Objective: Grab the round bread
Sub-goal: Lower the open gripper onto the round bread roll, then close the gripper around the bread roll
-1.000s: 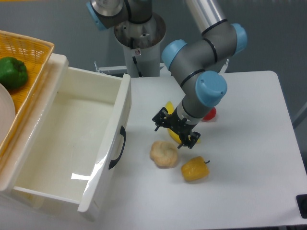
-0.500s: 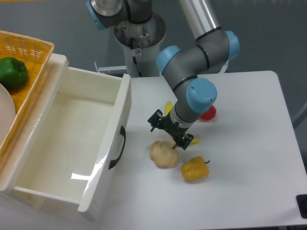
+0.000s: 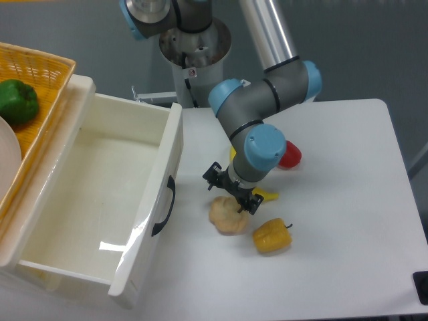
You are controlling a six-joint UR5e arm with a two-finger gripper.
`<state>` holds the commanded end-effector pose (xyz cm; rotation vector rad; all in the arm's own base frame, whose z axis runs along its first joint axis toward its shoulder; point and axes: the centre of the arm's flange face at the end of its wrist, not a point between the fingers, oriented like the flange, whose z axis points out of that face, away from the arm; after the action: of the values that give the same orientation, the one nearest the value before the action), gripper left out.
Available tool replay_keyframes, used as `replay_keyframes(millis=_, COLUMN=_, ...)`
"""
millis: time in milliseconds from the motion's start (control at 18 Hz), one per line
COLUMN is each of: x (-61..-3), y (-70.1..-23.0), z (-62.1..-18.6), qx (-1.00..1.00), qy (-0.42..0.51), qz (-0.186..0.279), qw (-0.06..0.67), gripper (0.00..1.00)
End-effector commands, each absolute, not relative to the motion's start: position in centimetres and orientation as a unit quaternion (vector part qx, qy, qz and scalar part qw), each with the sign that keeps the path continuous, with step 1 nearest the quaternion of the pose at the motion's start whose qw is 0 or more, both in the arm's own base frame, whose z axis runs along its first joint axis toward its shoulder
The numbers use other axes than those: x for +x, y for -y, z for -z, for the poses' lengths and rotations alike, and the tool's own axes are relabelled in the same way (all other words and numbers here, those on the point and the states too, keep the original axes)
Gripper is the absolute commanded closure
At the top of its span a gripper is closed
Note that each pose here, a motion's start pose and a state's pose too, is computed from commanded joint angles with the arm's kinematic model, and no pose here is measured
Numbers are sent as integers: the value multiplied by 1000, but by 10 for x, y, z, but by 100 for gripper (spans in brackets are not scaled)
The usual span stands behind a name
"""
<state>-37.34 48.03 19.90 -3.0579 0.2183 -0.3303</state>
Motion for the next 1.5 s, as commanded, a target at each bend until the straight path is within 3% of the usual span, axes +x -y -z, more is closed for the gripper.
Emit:
replay_keyframes(millis=278, x=-374, y=-480, z=-198, qx=-991, qy=-71, qz=107, qw=27, gripper=1)
replay_keyframes(millis=500, x=-373, y=-480, z=-197, qx=-993, qy=-66, qz=101, qw=18, gripper=8)
replay_keyframes(millis=722, x=-372, y=-485, z=-196, qx=-995, qy=-45, qz=90, qw=19, gripper=24)
replay_keyframes(millis=1222, x=-374, y=-485, z=-200, qx=-996, qy=-45, qz=81, qw=13, gripper=84)
replay_keyframes(millis=1500, x=-375, y=-486, z=-202, qx=-996, qy=-45, qz=79, qw=14, gripper=94)
